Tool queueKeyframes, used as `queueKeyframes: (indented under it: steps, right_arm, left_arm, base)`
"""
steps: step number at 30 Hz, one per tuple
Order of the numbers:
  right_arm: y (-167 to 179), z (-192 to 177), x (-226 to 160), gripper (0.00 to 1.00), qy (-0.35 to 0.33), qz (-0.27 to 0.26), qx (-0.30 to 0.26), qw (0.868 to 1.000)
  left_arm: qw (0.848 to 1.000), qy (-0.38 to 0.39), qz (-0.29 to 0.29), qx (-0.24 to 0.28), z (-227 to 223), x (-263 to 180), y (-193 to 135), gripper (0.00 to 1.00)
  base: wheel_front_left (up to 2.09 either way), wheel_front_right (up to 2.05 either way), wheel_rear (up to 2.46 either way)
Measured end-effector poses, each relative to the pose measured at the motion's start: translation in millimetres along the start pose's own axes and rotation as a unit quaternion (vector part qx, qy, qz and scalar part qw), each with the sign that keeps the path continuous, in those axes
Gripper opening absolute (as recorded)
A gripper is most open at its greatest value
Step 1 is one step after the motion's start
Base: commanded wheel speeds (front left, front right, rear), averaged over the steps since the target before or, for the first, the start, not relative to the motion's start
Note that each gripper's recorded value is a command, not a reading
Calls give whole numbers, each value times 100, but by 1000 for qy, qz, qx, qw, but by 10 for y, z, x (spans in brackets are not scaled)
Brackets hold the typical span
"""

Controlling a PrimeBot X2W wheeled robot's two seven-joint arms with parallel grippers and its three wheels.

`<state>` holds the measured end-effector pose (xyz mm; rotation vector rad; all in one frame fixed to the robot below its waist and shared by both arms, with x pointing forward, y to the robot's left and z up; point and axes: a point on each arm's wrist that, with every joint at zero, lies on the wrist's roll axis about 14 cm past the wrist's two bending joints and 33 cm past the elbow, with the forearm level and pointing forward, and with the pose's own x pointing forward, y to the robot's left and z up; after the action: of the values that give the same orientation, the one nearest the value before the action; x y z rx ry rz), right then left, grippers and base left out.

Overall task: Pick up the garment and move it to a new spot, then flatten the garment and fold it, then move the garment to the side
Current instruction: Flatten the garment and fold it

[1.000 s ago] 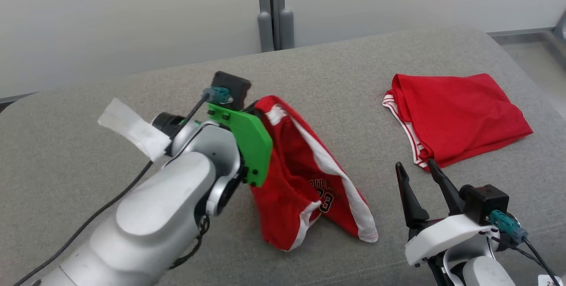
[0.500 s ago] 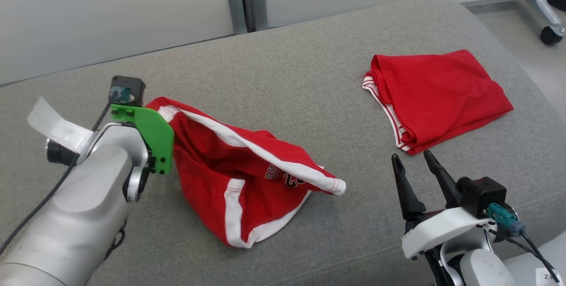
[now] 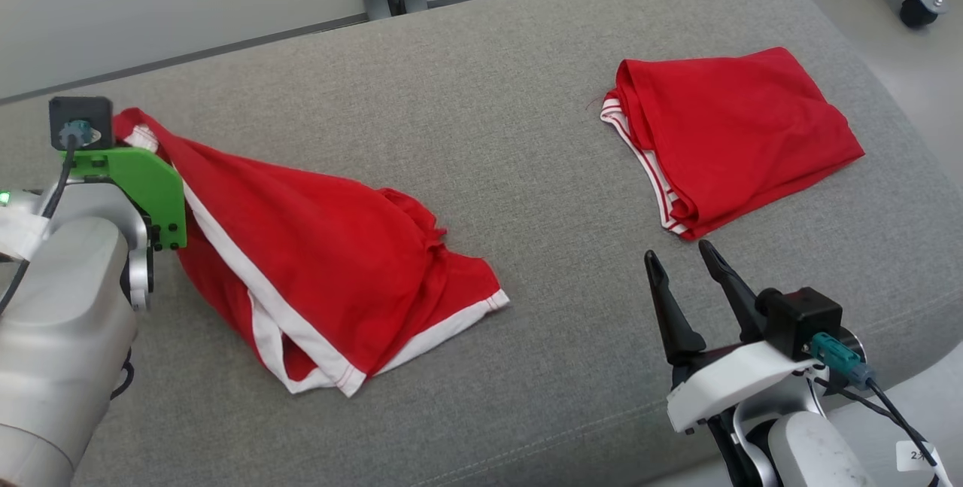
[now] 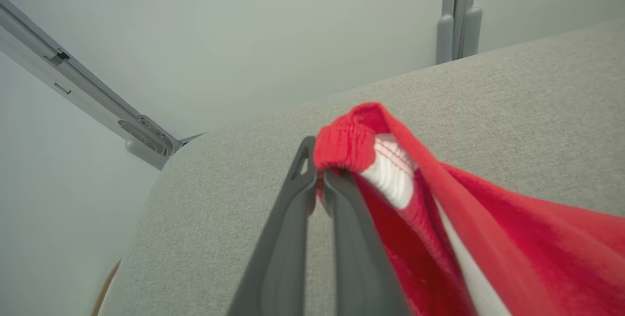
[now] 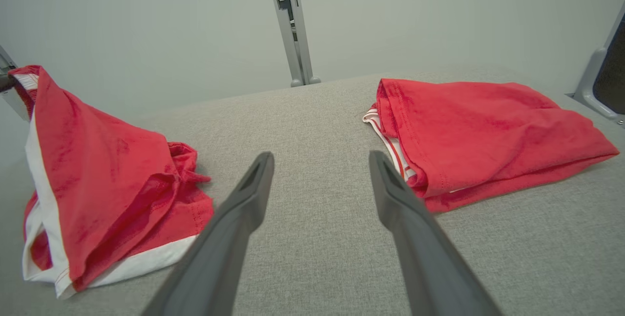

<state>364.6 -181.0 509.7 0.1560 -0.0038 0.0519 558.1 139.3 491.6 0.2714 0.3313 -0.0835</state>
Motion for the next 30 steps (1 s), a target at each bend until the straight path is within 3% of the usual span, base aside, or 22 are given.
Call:
queueKeyframes:
  steps: [5, 11, 18, 30]
  right_arm:
    - [-18, -53, 22, 100, 9, -2, -2, 1000]
    - [61, -38, 84, 100, 6, 11, -2, 1000]
    - [169, 18, 86, 100, -3, 28, 1, 1000]
    - [410, 88, 54, 100, -14, 63, 5, 998]
  left_arm:
    - [1000, -28, 10, -7, 97, 75, 35, 100]
    - [1000, -10, -14, -6, -27, 4, -53, 100]
    - [999, 30, -14, -2, -215, -190, 107, 100]
    - [992, 33, -121, -4, -365, -733, -390, 100]
  base:
    - [0, 0, 0]
    - [0, 0, 0]
    - [0, 0, 0]
    - [0, 0, 0]
